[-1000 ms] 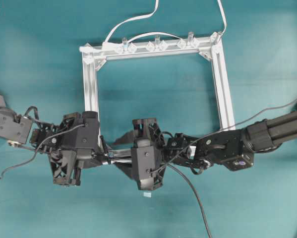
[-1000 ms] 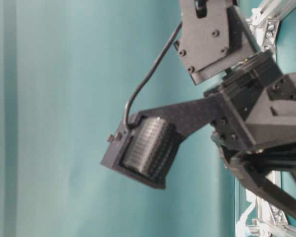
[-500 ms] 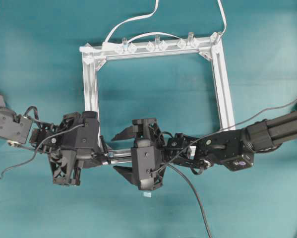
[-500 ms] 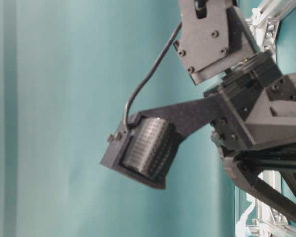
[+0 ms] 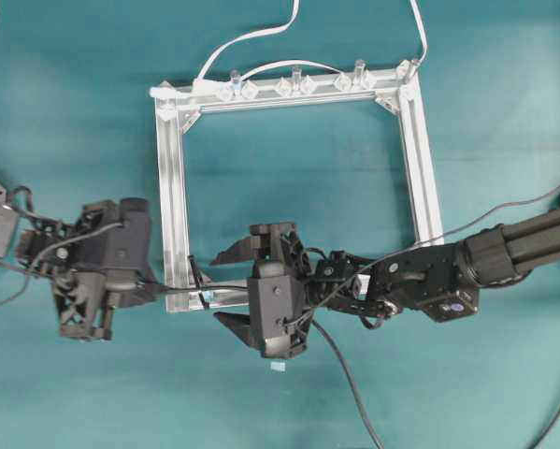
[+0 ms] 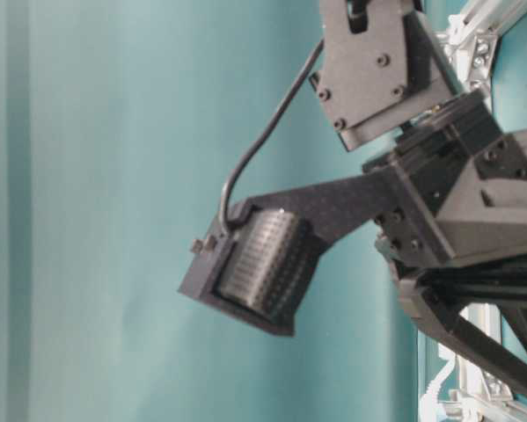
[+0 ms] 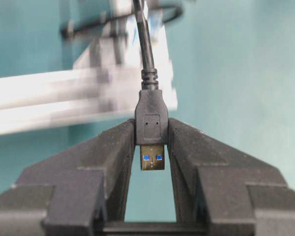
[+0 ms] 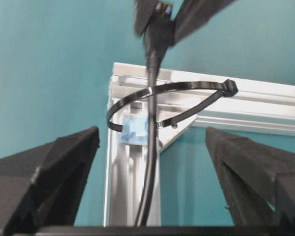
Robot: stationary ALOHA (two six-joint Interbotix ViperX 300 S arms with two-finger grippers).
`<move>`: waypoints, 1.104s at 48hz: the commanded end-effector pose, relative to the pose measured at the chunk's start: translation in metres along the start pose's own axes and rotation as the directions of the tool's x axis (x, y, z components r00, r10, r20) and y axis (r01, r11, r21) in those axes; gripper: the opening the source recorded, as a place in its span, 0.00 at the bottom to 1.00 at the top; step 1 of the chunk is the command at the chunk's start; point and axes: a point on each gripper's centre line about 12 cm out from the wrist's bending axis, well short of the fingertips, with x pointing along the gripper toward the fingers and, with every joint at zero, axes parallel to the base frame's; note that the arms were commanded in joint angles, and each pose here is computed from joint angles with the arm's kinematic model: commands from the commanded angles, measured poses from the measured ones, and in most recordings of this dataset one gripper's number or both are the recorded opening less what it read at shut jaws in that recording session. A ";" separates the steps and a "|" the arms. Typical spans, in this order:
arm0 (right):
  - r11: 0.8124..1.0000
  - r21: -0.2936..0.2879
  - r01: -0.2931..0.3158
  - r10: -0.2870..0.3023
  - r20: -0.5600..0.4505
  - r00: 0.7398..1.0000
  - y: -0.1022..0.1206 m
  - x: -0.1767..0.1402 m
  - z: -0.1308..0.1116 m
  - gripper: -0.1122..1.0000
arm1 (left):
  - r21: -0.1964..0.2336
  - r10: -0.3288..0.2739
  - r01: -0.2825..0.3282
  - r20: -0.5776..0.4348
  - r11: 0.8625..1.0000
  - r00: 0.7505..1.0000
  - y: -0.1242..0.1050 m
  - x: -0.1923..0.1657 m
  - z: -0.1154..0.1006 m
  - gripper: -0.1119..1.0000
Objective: Insert the wire through the string loop located on the left side.
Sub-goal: 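Pull the plug leftward through the loop with the left gripper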
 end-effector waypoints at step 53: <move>1.000 0.007 0.000 -0.001 0.048 0.999 0.001 -0.003 0.018 0.95 | 0.026 -0.015 0.017 -0.077 0.999 0.997 -0.008 -0.018 -0.027 0.49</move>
